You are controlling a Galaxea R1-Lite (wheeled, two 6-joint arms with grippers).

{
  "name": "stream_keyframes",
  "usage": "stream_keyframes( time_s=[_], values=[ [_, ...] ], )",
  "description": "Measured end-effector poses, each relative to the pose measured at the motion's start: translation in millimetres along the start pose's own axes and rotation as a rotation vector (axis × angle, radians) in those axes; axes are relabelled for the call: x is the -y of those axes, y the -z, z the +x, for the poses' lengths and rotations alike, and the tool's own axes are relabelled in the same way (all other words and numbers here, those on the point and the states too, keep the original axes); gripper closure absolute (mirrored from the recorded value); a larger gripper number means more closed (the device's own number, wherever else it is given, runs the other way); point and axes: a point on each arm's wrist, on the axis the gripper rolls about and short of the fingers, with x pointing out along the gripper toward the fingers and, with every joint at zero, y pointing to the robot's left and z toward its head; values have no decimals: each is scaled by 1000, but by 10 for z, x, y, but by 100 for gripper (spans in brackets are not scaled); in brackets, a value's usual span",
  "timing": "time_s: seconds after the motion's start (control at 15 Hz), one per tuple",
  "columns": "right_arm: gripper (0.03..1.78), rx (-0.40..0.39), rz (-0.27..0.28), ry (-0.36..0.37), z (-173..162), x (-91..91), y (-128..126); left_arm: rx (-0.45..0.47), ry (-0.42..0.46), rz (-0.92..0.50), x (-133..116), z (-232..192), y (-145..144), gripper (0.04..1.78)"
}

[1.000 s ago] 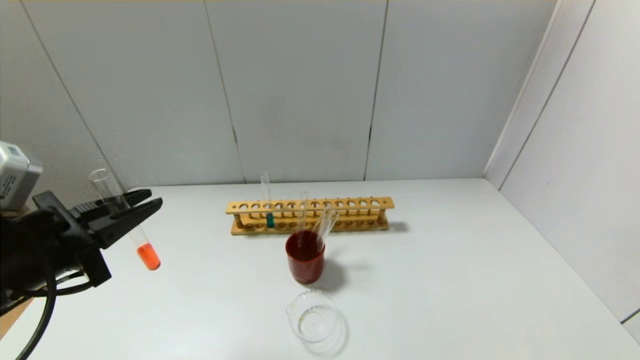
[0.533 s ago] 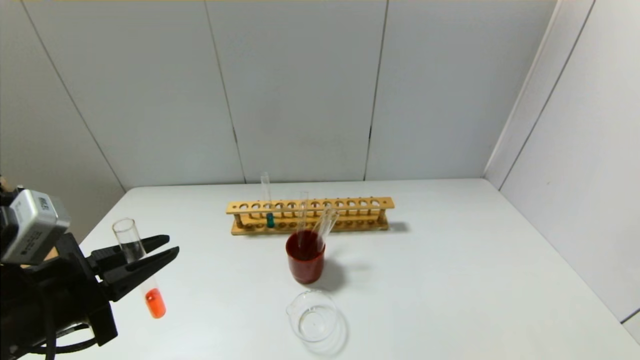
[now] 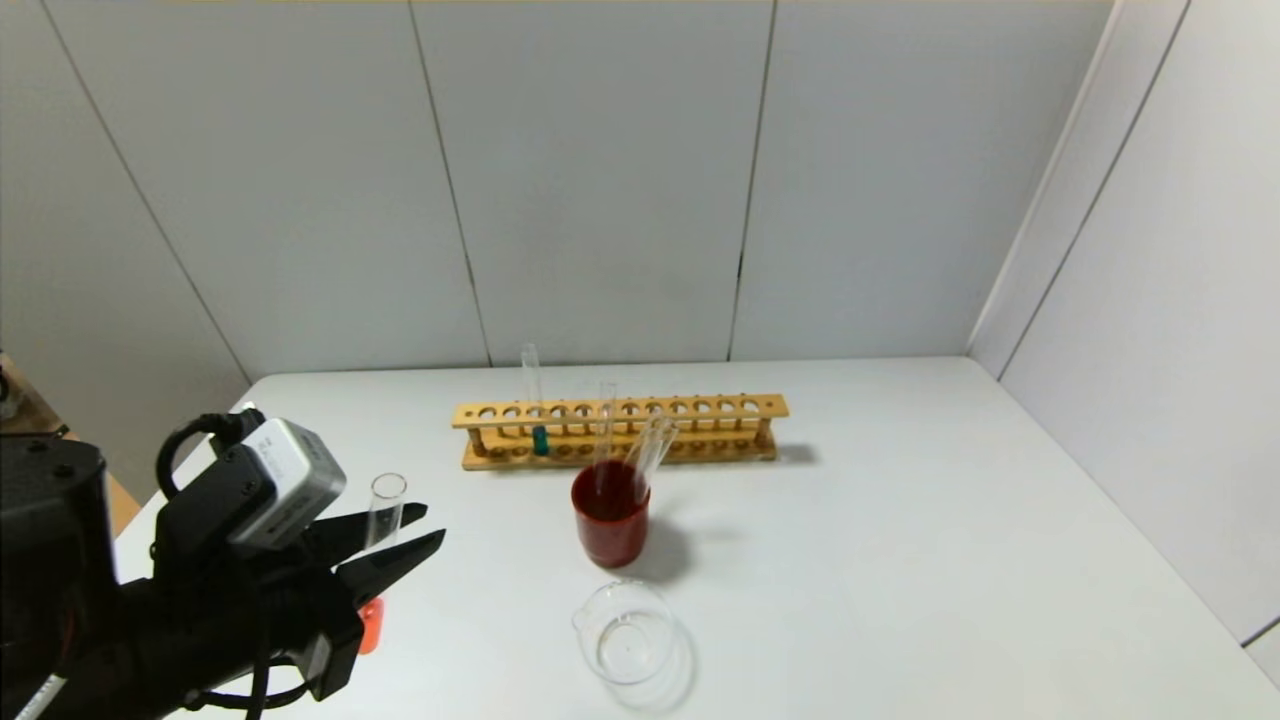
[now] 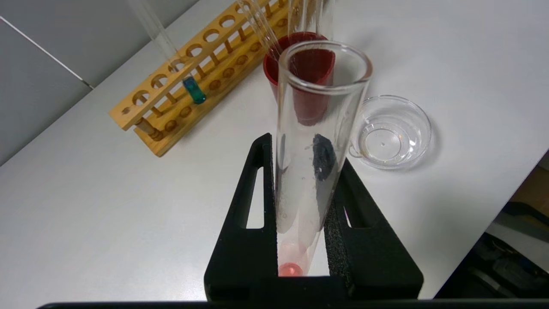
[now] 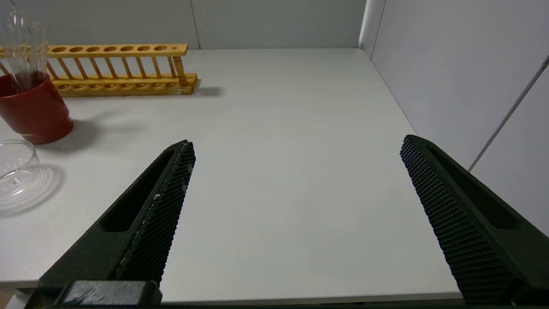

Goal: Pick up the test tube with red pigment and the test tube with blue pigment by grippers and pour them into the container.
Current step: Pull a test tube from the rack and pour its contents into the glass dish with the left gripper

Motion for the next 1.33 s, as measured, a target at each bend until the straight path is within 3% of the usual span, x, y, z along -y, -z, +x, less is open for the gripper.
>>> stream_keyframes(
  time_s=[0.87,1.2,1.33],
  values=[
    [6,0,0,0,0,0,0,-179,64,164,262,595,102,147],
    [6,0,0,0,0,0,0,-235,17,261,326,787,128,147],
    [6,0,0,0,0,0,0,-206,4,262,334,856,133,147]
  ],
)
